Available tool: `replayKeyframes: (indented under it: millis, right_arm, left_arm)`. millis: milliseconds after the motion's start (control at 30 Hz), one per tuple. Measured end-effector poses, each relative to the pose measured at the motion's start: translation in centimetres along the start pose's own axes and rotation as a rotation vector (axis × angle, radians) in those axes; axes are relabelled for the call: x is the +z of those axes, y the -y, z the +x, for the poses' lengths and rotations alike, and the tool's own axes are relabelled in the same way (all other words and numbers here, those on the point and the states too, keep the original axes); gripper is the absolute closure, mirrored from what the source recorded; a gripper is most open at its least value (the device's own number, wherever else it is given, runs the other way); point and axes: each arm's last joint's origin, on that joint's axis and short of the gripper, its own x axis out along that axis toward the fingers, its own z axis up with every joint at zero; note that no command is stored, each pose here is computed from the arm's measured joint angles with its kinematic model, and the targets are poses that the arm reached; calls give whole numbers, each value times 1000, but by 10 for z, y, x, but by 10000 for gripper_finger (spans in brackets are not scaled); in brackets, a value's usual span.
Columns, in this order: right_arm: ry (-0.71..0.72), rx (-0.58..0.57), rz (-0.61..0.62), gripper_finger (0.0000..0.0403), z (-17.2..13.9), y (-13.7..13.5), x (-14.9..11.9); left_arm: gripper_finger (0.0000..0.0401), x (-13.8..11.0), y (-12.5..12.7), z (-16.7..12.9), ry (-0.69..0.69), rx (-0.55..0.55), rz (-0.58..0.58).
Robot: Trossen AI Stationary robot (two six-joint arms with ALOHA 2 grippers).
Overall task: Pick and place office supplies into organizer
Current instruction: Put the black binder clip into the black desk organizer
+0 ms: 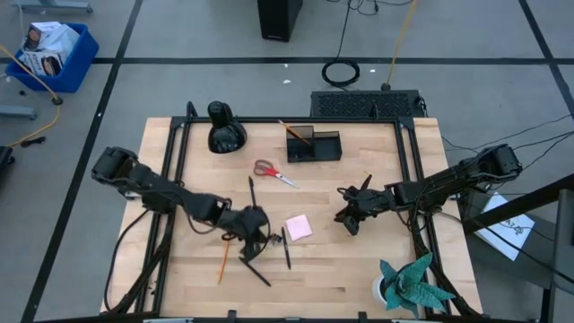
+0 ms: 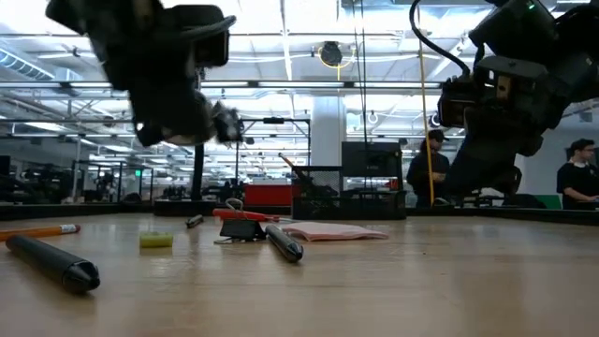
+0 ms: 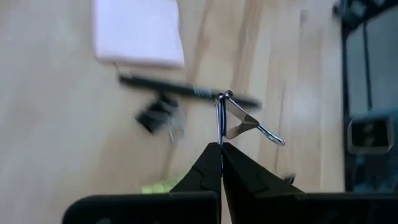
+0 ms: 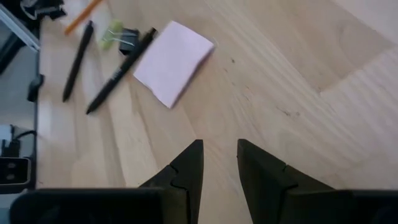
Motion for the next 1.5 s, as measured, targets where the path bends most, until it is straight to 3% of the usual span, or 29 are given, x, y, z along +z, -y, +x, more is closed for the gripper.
replayKeyframes:
  millis: [333,567,800,1033,1200,1367,1500]
  right_arm:
    - [37,6,-7,314,0,-2,2]
    - [124,89,-9,314,-1,-10,10]
    - [262,140,-2,314,-4,-15,23]
    - [545,354,22,314,-20,-28,53]
    - [718,534,173,314,-36,-30,74]
    - [710,664,400,314,-42,-29,80]
    - [693,715,406,305,-45,-37,86]
  left_arm:
    - [397,36,-9,-47,231,-30,-77]
    - [399,58,-13,-77,415,-100,-138]
    - [399,70,-22,-95,508,-111,-165]
    - [399,79,-31,-99,567,-111,-234]
    - [399,86,-38,-104,640,-86,-284]
    - [400,90,-43,-106,676,-71,-300]
    - [400,93,-47,-108,711,-50,-312]
